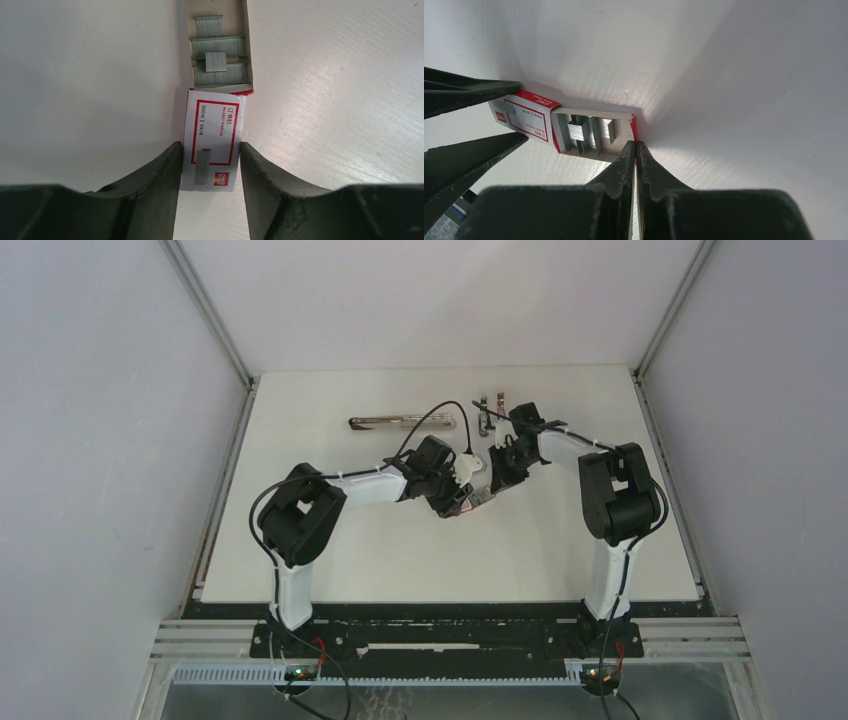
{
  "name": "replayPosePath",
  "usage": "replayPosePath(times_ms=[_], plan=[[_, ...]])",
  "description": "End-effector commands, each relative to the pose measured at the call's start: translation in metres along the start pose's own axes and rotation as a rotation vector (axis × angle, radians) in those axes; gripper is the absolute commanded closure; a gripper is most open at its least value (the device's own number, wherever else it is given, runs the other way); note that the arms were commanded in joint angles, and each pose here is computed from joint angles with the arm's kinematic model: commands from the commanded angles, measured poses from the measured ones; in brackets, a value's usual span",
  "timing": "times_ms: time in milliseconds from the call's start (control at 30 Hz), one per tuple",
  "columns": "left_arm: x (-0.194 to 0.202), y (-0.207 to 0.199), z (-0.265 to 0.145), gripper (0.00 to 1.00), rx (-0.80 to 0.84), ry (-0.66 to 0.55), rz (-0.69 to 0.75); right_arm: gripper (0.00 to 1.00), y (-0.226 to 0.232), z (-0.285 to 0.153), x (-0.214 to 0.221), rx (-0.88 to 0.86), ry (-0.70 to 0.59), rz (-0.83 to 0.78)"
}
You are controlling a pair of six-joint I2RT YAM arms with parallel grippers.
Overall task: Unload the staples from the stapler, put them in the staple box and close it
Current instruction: Close the staple box at the center of the board.
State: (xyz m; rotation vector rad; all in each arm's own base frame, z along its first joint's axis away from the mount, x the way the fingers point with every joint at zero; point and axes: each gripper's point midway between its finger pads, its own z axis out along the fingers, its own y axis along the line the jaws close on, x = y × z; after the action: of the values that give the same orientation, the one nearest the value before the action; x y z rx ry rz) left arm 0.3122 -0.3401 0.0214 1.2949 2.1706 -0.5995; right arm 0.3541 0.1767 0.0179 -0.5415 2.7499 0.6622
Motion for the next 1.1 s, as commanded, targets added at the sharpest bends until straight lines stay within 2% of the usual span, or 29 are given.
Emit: replayPosePath(times_ms=[0,567,867,967,1067], plan=[[-0.009,-0.008,-0.01,0.5,0.026,-0.009,0.019,1.0,0.001,0.001,-0.01,-0.007,-0.034,-0.003],[-0.011,-0.015,-0.011,0.47,0.061,0.002,-0.022,1.0,0.001,-0.001,-0.015,0.066,-0.047,-0.008],[-0.005,-0.006,-0.008,0.47,0.01,0.022,-0.028,1.0,-0.001,-0.004,-0.015,0.078,-0.046,-0.016],[-0.003,-0.003,-0.008,0.43,-0.006,0.026,-0.032,1.0,-0.004,-0.004,-0.013,0.103,-0.037,-0.02],[-0.003,0.0,-0.01,0.35,-0.028,0.024,-0.03,1.0,-0.006,-0.007,-0.011,0.12,-0.031,-0.02]])
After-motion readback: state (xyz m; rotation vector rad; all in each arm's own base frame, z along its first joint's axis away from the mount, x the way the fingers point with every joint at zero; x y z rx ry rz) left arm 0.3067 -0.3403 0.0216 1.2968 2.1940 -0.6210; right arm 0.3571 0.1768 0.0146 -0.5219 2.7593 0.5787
